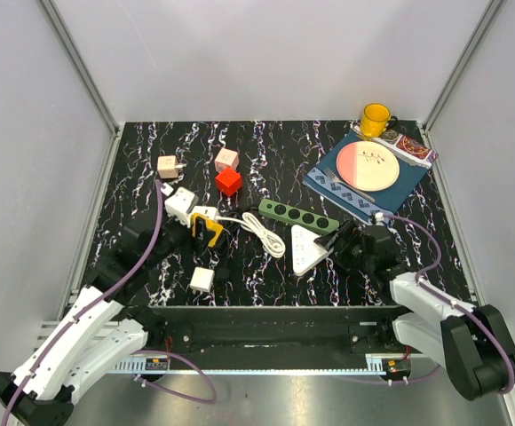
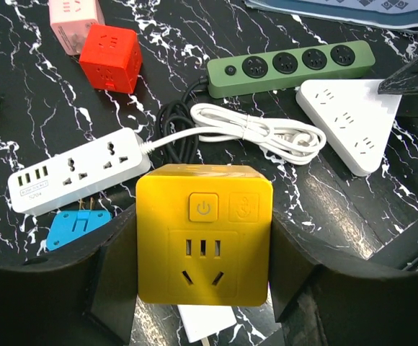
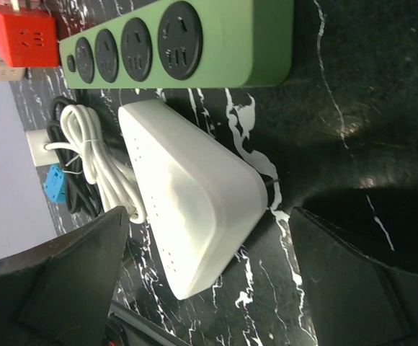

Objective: Insert the plug
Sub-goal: Pick up the socket from the center of the board.

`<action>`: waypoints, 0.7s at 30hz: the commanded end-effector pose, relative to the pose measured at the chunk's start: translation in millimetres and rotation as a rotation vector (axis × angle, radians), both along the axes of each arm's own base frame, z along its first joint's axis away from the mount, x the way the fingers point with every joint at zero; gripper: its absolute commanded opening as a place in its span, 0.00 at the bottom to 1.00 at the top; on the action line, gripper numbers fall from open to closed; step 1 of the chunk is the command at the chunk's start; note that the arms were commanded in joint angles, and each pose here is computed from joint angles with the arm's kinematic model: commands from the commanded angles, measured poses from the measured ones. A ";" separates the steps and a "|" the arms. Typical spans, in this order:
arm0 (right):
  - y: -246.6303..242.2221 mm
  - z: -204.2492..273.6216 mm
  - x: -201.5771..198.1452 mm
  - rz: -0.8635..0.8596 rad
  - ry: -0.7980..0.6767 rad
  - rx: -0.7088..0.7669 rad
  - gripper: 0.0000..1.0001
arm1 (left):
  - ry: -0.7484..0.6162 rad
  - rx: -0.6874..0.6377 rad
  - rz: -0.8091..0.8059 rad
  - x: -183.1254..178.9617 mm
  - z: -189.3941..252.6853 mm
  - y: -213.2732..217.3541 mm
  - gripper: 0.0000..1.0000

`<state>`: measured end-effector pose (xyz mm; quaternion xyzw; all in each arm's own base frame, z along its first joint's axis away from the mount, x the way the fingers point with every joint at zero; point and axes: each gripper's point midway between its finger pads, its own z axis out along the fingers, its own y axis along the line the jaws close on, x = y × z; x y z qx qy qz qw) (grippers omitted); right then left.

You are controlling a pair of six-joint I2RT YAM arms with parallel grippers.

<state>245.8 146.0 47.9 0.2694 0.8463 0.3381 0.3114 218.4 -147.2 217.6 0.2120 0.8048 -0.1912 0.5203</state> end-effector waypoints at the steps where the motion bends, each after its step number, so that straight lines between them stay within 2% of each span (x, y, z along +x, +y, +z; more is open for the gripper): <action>1: 11.3 21.1 18.0 0.010 -0.096 0.091 0.95 | -0.157 -0.041 -0.004 12.3 32.3 -3.1 0.13; 6: 11.3 10.9 20.2 0.035 -0.094 0.066 0.85 | -0.165 -0.060 -0.088 5.7 35.1 -15.4 0.14; 10: 11.9 4.1 19.1 0.061 -0.084 0.052 0.71 | -0.212 -0.063 -0.195 0.9 44.9 -29.7 0.14; 15: 15.7 1.9 18.6 0.141 -0.088 0.026 0.48 | -0.215 -0.025 -0.303 5.4 45.2 -47.1 0.14; 17: 16.6 -3.0 16.6 0.186 -0.077 0.002 0.34 | -0.218 -0.025 -0.365 4.4 50.6 -57.7 0.14; 21: 29.9 3.4 14.3 0.338 -0.080 -0.006 0.24 | -0.180 0.020 -0.422 11.2 40.8 -79.6 0.14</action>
